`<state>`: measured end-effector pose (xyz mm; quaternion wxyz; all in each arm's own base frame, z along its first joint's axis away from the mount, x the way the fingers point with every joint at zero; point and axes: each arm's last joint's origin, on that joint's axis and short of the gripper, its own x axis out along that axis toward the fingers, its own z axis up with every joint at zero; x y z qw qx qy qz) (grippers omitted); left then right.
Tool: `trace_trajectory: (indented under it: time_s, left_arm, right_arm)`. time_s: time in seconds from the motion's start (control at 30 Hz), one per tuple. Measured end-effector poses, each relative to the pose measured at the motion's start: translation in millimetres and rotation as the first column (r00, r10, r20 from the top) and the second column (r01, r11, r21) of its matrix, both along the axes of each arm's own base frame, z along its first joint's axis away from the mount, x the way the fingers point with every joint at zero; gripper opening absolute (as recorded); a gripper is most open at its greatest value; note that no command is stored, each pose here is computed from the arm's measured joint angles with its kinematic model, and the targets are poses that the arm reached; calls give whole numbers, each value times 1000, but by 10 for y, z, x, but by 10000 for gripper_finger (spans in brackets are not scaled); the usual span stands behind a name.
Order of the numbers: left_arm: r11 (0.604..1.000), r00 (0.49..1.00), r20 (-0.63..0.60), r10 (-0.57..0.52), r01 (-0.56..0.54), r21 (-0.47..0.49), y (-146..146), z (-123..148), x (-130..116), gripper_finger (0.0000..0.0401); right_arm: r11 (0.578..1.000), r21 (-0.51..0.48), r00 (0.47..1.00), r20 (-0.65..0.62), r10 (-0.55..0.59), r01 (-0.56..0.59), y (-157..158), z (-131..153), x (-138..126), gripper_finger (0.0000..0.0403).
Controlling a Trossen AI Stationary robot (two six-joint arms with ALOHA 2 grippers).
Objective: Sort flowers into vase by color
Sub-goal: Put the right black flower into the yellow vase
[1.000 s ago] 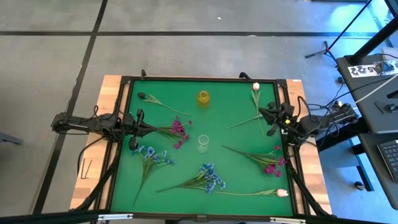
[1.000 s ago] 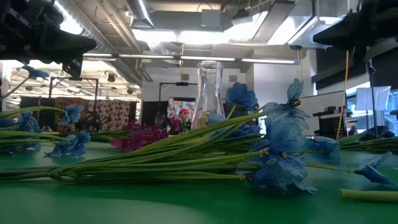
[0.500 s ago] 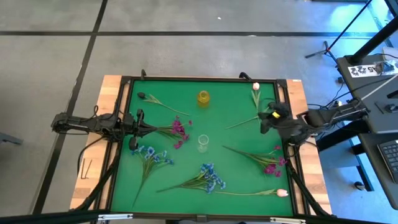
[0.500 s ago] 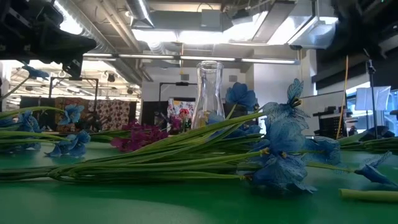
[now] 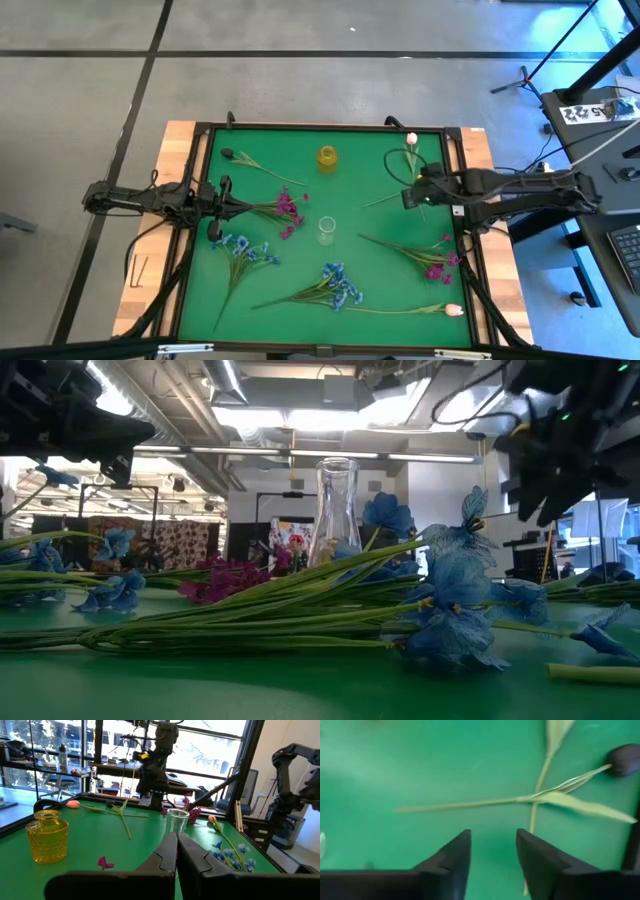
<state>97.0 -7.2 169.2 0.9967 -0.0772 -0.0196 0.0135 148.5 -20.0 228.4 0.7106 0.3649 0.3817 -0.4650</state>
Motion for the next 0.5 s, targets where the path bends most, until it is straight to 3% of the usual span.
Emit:
trace_trajectory:
  time_s: [0.23,0.5]
  left_arm:
    - [1000,1000,0,0,0,0,0,0,0,0]
    - [1000,1000,0,0,0,0,0,0,0,0]
  right_arm:
    - [984,20,984,-23,-174,175,-312,-132,145,226]
    - [949,94,953,-62,-296,301,-561,-419,278,222]
